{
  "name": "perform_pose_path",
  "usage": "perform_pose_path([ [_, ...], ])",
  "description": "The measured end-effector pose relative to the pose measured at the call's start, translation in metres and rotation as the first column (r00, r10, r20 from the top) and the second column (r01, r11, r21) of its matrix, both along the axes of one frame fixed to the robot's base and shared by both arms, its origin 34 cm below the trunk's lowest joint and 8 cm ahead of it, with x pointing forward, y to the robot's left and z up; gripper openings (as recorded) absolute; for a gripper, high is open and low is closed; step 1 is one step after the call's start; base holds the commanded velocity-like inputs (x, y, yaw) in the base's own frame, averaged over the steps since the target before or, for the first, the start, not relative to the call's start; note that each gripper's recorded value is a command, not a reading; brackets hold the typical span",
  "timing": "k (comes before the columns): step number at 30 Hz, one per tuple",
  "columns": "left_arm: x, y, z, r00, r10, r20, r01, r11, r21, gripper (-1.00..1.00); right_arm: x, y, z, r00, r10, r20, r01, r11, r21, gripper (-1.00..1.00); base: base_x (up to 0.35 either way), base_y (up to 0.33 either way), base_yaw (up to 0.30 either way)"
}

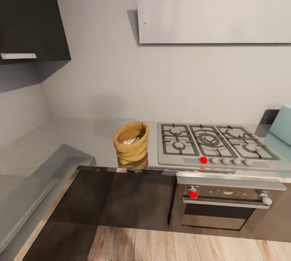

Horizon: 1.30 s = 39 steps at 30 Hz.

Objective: In the kitchen, take the popcorn bag from the countertop, put it into the microwave, and heat it until the popcorn is cooked so the cooked popcorn ends up inside the bag.

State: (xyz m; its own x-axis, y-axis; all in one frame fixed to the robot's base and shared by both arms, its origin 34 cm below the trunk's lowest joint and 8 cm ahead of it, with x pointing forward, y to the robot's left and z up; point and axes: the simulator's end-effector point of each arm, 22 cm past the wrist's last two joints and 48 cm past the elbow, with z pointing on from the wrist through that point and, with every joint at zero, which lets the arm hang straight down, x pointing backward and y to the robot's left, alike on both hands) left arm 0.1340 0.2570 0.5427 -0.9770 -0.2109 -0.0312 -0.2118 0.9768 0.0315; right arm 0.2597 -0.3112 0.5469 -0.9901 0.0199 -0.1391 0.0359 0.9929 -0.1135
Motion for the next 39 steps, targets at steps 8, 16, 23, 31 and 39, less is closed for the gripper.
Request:
perform_pose_path([
  [8, -0.003, 0.0, 0.0, 1.0, 0.001, -0.005, -0.001, 1.0, 0.002, 1.0, -0.005, 0.001, -0.002, 1.0, 0.0, -0.013, 0.0, 1.0, 0.001, 1.0, 0.0, 0.0, 0.0],
  [16, -0.007, 0.0, 0.0, 1.0, 0.002, -0.015, -0.002, 1.0, 0.003, 1.0, -0.01, 0.0, -0.003, 1.0, 0.0, -0.026, 0.0, 1.0, 0.0, 1.0, 0.0, 0.0, 0.0],
  [23, -0.011, 0.0, 0.0, 1.0, 0.002, -0.026, -0.002, 1.0, 0.003, 1.0, -0.014, 0.001, -0.004, 0.999, 0.0, -0.037, 0.0, 1.0, 0.001, 1.0, 0.0, 0.0, 0.0],
  [31, -0.016, 0.0, 0.0, 0.999, 0.002, -0.038, -0.001, 1.0, 0.003, 1.0, -0.019, 0.0, -0.006, 0.999, 0.0, -0.05, 0.0, 1.0, 0.0, 1.0, 0.0, 0.0, 0.0],
  [39, -0.021, 0.0, 0.001, 0.999, 0.002, -0.05, -0.002, 1.0, 0.004, 1.0, -0.024, 0.0, -0.007, 0.998, 0.0, -0.063, 0.0, 1.0, 0.001, 1.0, 0.0, 0.0, 0.0],
])
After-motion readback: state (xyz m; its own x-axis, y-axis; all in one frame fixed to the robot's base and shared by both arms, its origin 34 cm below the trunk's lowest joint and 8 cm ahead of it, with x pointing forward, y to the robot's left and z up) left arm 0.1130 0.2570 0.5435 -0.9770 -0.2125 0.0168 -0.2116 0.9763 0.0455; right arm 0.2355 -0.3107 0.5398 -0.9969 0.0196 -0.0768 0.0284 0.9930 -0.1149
